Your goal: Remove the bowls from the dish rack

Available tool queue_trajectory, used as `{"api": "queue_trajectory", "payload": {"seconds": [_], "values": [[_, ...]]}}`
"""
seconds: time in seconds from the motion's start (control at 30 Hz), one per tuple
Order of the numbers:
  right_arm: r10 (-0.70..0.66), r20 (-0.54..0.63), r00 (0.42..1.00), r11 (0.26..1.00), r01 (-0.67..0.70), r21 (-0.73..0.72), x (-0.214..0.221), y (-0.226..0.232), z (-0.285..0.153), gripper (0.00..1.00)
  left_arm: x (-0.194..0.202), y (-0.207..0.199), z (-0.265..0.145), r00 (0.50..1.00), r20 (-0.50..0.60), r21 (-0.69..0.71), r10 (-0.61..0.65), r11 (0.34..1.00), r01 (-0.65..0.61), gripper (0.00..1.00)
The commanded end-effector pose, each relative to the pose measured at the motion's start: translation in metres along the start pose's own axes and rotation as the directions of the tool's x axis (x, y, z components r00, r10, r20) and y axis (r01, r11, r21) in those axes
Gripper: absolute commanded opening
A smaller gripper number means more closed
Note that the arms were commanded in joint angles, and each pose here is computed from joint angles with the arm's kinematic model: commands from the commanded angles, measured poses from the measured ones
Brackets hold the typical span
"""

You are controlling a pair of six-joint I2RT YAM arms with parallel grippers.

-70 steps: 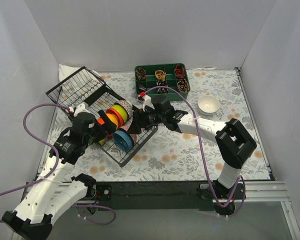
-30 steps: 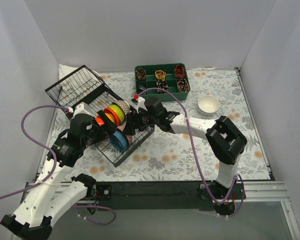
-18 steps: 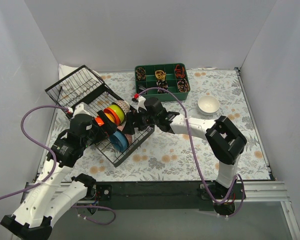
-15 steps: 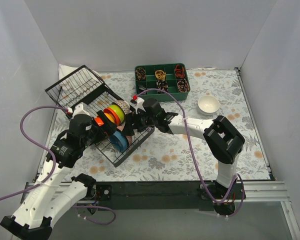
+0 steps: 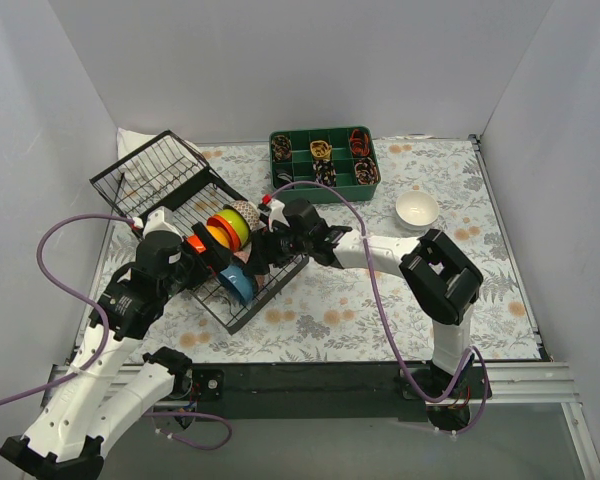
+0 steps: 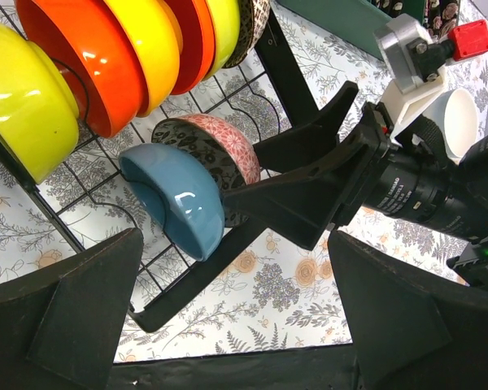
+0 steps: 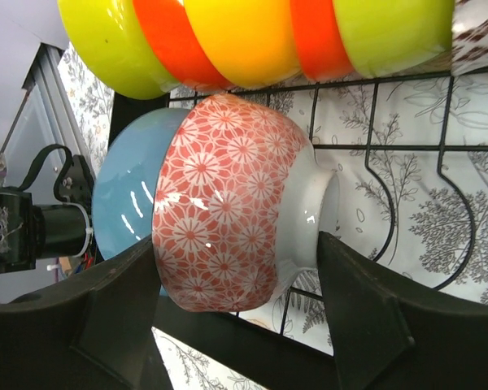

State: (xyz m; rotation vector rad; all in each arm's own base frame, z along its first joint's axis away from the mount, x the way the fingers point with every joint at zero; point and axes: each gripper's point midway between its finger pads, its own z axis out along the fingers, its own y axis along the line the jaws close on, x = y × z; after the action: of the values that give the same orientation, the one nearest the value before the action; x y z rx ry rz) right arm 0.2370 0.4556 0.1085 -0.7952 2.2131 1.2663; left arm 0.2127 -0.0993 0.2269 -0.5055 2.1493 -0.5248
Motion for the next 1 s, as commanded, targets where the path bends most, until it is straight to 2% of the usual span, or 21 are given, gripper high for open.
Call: {"api": "queue_trajectory", "payload": {"seconds": [0.0,0.03,0.1,0.13,0.23,0.33,0.57,0.97], "values": [[-0.036,0.028,0.999,0.998,0.037,-0.045,-0.015,0.014,0.002,0.66,0.002,0.001,-0.002,1.000,-0.006,0.005,0.015,1.000,-0.015,0.98],[-0.040,0.030,0.999,0.998,0.041,-0.046,-0.016,0.016,0.002,0.53,0.001,0.001,-0.002,1.000,-0.005,0.004,0.014,1.000,-0.014,0.98],[-0.056,0.042,0.998,0.997,0.058,-0.043,-0.021,0.020,-0.001,0.41,0.001,0.001,-0.002,1.000,-0.002,0.008,0.015,1.000,-0.015,0.98],[-0.064,0.045,0.997,0.997,0.065,-0.041,-0.022,0.021,-0.002,0.28,0.002,0.001,-0.001,1.000,-0.006,0.008,0.018,1.000,-0.018,0.98],[-0.101,0.067,0.993,0.995,0.102,-0.023,-0.033,0.027,-0.009,0.10,0.001,0.000,0.000,1.000,-0.006,0.012,0.019,1.000,-0.019,0.98],[-0.147,0.077,0.986,0.989,0.145,0.022,-0.042,0.030,-0.016,0.01,0.001,-0.002,0.001,1.000,-0.008,0.015,0.018,1.000,-0.018,0.98],[-0.203,0.115,0.972,0.975,0.190,0.113,-0.057,0.031,-0.029,0.01,0.000,-0.004,0.003,1.000,-0.001,0.022,0.018,1.000,-0.018,0.98],[-0.197,0.210,0.958,0.974,0.166,0.157,-0.084,0.043,-0.055,0.01,-0.004,-0.006,0.003,0.999,0.031,0.047,0.023,0.999,-0.024,0.98]]}}
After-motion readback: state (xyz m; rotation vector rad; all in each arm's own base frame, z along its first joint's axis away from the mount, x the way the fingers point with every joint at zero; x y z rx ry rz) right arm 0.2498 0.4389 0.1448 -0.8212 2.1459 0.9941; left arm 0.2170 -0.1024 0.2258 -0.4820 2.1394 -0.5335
